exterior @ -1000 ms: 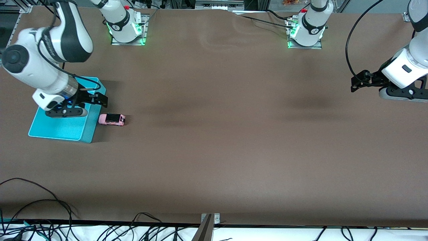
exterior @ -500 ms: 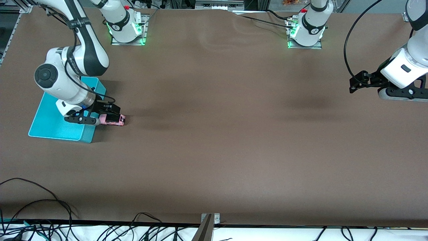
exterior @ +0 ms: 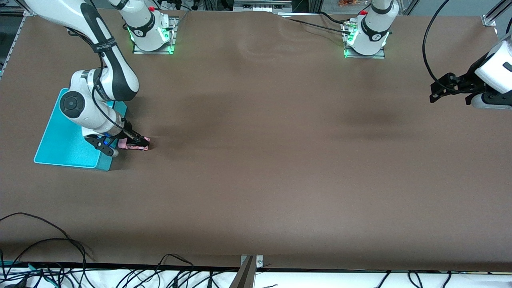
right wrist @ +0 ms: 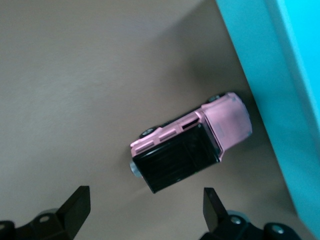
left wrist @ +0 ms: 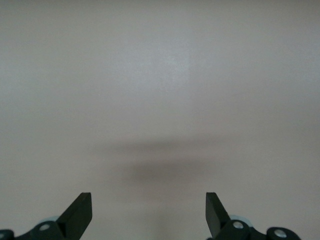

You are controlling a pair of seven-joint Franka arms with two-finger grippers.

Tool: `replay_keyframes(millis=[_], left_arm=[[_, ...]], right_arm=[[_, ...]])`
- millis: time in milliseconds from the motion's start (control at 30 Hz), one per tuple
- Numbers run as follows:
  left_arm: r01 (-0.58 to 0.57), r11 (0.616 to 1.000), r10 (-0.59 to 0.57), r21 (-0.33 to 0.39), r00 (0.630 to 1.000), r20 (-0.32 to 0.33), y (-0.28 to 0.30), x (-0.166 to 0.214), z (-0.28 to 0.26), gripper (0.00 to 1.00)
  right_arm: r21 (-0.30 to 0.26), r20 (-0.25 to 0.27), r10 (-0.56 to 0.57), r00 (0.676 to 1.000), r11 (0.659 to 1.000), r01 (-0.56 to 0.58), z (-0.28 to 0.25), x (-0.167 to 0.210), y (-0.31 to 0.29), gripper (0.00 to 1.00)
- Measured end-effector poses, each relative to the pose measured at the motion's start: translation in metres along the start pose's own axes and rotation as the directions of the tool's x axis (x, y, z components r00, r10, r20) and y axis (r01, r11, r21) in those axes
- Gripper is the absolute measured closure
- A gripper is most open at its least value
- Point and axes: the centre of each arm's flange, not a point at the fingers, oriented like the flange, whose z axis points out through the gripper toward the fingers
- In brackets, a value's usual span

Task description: Wind and store pink jeep toy

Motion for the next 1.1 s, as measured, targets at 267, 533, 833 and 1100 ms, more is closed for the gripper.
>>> replay_keyframes(millis=[267, 533, 833, 1100], left_arm=[[-0.011, 1.0, 0.011, 0.0, 1.0, 0.007, 0.005, -0.001, -0.001, 0.0], [-0.014, 1.0, 0.014, 0.0, 1.0, 0.004, 0.006, -0.001, -0.003, 0.0], [-0.017, 1.0, 0.017, 0.0, 1.0, 0.016, 0.007, -0.002, -0.002, 0.0], [-0.018, 1.0, 0.018, 0.0, 1.0, 0.018, 0.008, -0.002, -0.001, 0.0]], right_arm=[[0.002, -0.002, 0.218, 0.976, 0.976, -0.218, 0.01, -0.006, 0.004, 0.0], [0.015, -0.009, 0.369, 0.929, 0.929, -0.369, 0.012, -0.006, 0.005, 0.0], [0.051, -0.028, 0.544, 0.838, 0.838, -0.543, 0.012, 0.009, 0.019, 0.0], [0.058, -0.037, 0.618, 0.786, 0.786, -0.615, 0.021, 0.023, 0.036, 0.0]])
